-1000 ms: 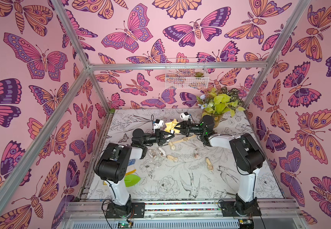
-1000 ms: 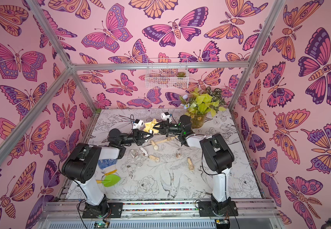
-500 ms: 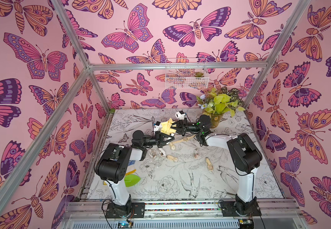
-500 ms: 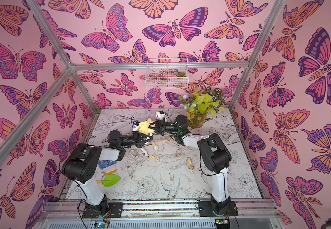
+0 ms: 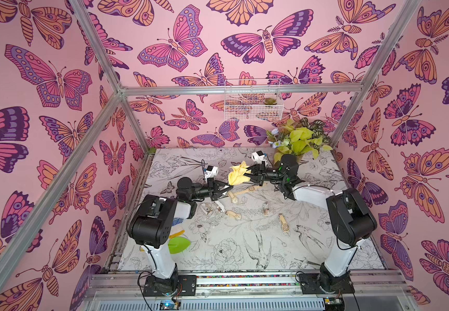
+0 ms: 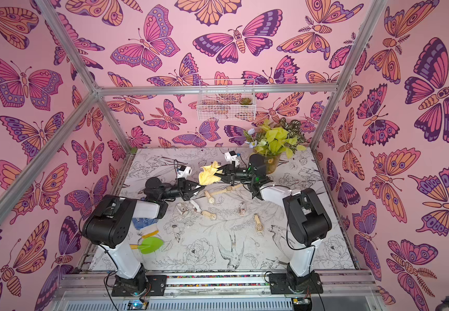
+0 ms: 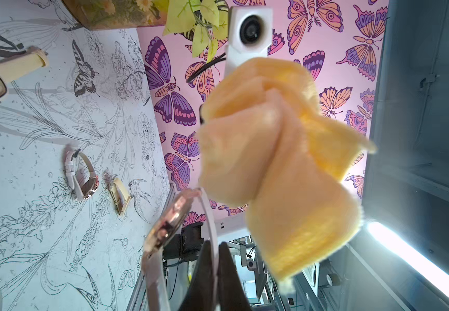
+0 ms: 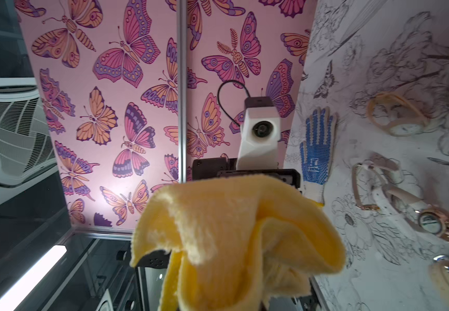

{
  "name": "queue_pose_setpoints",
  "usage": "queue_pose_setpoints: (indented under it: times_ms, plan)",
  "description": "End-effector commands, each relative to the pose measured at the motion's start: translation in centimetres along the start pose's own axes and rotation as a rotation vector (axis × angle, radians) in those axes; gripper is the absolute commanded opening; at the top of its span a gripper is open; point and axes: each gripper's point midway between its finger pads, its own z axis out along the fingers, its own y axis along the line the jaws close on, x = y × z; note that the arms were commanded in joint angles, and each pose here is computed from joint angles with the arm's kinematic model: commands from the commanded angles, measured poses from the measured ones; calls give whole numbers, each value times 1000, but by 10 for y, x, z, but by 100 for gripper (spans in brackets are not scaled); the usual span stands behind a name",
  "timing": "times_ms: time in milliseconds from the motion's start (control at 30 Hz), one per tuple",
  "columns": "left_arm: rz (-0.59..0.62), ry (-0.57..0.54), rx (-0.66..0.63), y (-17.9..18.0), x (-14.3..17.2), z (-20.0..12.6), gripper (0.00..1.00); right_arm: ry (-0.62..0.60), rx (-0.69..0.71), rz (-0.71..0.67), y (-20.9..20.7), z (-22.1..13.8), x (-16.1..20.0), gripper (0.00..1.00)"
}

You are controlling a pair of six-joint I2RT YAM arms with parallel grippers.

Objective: Wipe the watch dial
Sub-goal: Wipe the dirt from the watch dial.

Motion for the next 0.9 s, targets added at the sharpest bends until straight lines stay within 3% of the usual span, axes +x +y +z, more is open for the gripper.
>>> queue_pose_setpoints:
  times_ms: [0, 133, 267, 867]
  plan:
    - [60, 9, 22, -20, 0, 0, 0, -9, 236, -15, -49, -9, 11, 0]
    - [66, 10, 27, -26, 1, -1, 0, -33, 447, 19, -89, -22, 9, 0]
    - [73, 7, 31, -30, 1, -1, 0, -47, 542, 49, -110, -27, 6, 0]
    - [49, 5, 22, -19, -4, 1, 0, 13, 142, 10, -46, 25, -7, 0]
